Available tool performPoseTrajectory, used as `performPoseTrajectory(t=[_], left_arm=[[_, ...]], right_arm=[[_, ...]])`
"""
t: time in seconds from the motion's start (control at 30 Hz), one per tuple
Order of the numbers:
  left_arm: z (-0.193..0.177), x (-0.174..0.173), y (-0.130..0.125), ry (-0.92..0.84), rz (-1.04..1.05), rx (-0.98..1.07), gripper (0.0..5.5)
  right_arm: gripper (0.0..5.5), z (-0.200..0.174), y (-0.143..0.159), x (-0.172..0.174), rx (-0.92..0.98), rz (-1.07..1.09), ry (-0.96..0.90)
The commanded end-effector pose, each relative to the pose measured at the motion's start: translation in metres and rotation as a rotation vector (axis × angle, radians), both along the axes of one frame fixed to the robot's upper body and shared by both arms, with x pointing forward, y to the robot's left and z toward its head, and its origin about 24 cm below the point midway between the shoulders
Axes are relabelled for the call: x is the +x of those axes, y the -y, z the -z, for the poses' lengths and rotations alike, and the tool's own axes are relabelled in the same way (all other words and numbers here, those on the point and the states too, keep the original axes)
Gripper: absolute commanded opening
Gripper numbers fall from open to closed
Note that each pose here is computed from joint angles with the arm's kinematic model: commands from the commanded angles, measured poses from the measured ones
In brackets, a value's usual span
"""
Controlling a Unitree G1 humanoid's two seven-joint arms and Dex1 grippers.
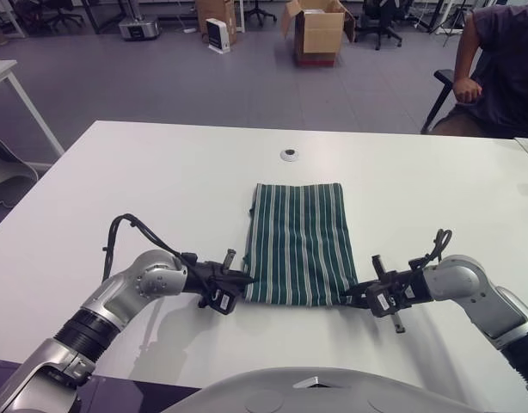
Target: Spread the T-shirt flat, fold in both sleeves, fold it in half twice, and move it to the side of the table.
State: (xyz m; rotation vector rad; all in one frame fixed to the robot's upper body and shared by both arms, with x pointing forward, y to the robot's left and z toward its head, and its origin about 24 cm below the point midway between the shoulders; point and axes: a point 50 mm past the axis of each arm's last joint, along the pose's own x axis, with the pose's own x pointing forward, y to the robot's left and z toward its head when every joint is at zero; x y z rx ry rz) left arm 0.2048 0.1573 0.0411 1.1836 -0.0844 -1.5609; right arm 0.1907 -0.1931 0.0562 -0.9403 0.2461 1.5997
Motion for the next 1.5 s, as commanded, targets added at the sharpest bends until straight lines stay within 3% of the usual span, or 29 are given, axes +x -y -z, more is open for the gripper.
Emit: performPoseTrajectory(t=[0.03, 0.23, 0.33, 0.43, 0.63, 0.8, 0.97, 1.07, 1.13, 1.2, 1.27, 1.33, 1.43, 1.5], left_arm=[[0.004, -0.016, -0.005, -0.159, -0.026, 0.008, 0.00], [-0.049, -0.060, -0.004, -0.590, -0.064, -0.192, 0.00], [-0.078, -0.040, -0.002, -0.757, -0.126, -0.287, 0.00], [-0.084, 0.002, -0.007, -0.829, -0.225, -0.350, 0.00], [-0.050, 0.070, -0.014, -0.873, -0.417, -0.377, 0.00], [-0.005, 0.096, -0.005, -0.867, -0.600, -0.353, 0.00], [0.001, 0.108, -0.008, -0.879, -0.735, -0.468, 1.00], [-0.016, 0.121, -0.026, -0.820, -0.844, -0.620, 1.56], [-0.032, 0.120, -0.021, -0.797, -0.792, -0.697, 1.89], [-0.042, 0.105, 0.009, -0.825, -0.606, -0.690, 2.28], [-0.037, 0.078, 0.034, -0.934, -0.432, -0.605, 2.53], [-0.020, 0.058, 0.041, -1.028, -0.383, -0.453, 2.53], [0.014, 0.052, 0.023, -1.050, -0.543, -0.273, 2.53], [0.042, 0.066, -0.016, -0.952, -0.860, -0.206, 2.53]], right_arm=[[0.23, -0.014, 0.000, -0.004, 0.038, 0.024, -0.107], [0.22, -0.073, 0.020, -0.020, 0.120, 0.091, -0.570], [0.21, -0.095, 0.028, 0.007, 0.215, 0.171, -0.639], [0.21, -0.098, 0.030, 0.050, 0.311, 0.280, -0.667], [0.21, -0.071, 0.017, 0.119, 0.325, 0.449, -0.638], [0.21, -0.027, 0.010, 0.132, 0.225, 0.579, -0.593], [1.32, -0.019, 0.011, 0.153, 0.355, 0.819, -0.438], [1.94, -0.028, 0.025, 0.158, 0.421, 0.918, -0.285], [2.02, -0.029, 0.027, 0.146, 0.418, 0.859, -0.251], [2.02, -0.029, 0.023, 0.127, 0.410, 0.771, -0.267], [2.02, -0.030, 0.021, 0.123, 0.430, 0.786, -0.255], [2.02, -0.033, 0.022, 0.126, 0.441, 0.840, -0.231], [2.02, -0.034, 0.023, 0.123, 0.447, 0.869, -0.220], [2.02, -0.034, 0.023, 0.119, 0.464, 0.889, -0.206]])
